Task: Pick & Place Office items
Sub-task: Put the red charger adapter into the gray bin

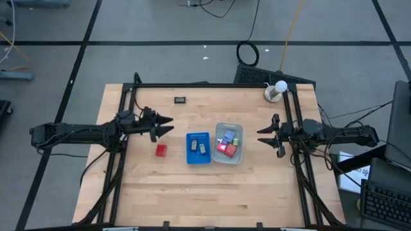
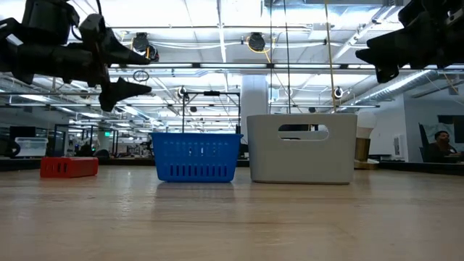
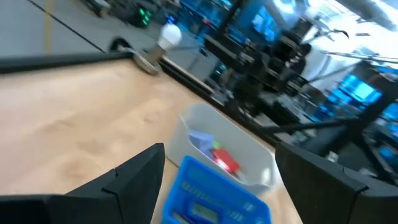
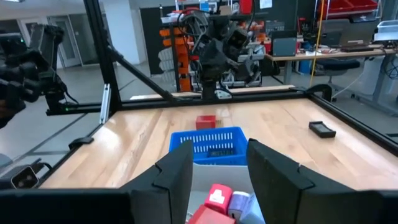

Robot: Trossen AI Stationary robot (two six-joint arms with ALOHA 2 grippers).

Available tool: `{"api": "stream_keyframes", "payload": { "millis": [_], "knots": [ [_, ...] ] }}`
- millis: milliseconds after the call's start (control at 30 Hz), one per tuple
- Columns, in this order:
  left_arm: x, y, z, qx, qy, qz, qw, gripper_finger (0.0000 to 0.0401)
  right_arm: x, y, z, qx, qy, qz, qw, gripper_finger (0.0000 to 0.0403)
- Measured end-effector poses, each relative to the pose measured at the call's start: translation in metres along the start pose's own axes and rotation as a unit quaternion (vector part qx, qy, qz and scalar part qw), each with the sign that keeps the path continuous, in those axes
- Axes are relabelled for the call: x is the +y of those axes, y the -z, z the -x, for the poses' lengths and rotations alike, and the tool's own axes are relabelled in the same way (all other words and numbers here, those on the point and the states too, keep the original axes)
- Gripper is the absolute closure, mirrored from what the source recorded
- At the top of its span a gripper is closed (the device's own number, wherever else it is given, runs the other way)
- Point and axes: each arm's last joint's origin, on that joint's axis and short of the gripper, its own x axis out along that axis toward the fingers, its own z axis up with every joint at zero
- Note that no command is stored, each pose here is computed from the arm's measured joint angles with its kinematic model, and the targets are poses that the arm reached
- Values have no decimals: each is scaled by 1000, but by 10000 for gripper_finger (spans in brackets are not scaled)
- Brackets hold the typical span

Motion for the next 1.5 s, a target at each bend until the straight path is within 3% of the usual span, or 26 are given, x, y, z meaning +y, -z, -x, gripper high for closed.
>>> {"api": "stream_keyframes", "payload": {
  "millis": [133,267,400,500,567,767,933,1167,1267,1367,1500],
  "knots": [
    [-5,4,0,22,26,17,999,106,0,-1,0,-8,-1,-1,1000,259],
    [-18,8,0,48,95,17,994,105,0,-2,0,-8,-1,-6,1000,259],
    [-46,15,-3,80,154,-9,985,101,0,-2,0,-8,-1,-14,1000,259],
    [-71,15,-7,108,150,-41,982,102,0,-2,0,-8,0,-14,1000,259],
    [-88,12,-10,154,119,-60,979,104,0,-2,0,-8,0,-14,1000,259],
    [-116,14,-12,299,-71,-81,948,103,0,-2,0,-8,0,-14,1000,259],
    [-124,32,-23,389,-151,-13,909,103,0,-1,0,-8,0,-14,1000,259],
    [-107,58,-41,456,-243,28,856,103,0,-2,0,-8,0,-14,1000,259],
    [-95,62,-49,459,-278,37,843,103,0,-2,0,-8,0,-14,1000,259],
    [-84,60,-55,454,-317,103,827,103,0,-2,0,-9,0,-13,1000,259],
    [-74,56,-56,493,-333,190,781,103,0,-3,0,-16,0,-5,1000,259]
  ]
}}
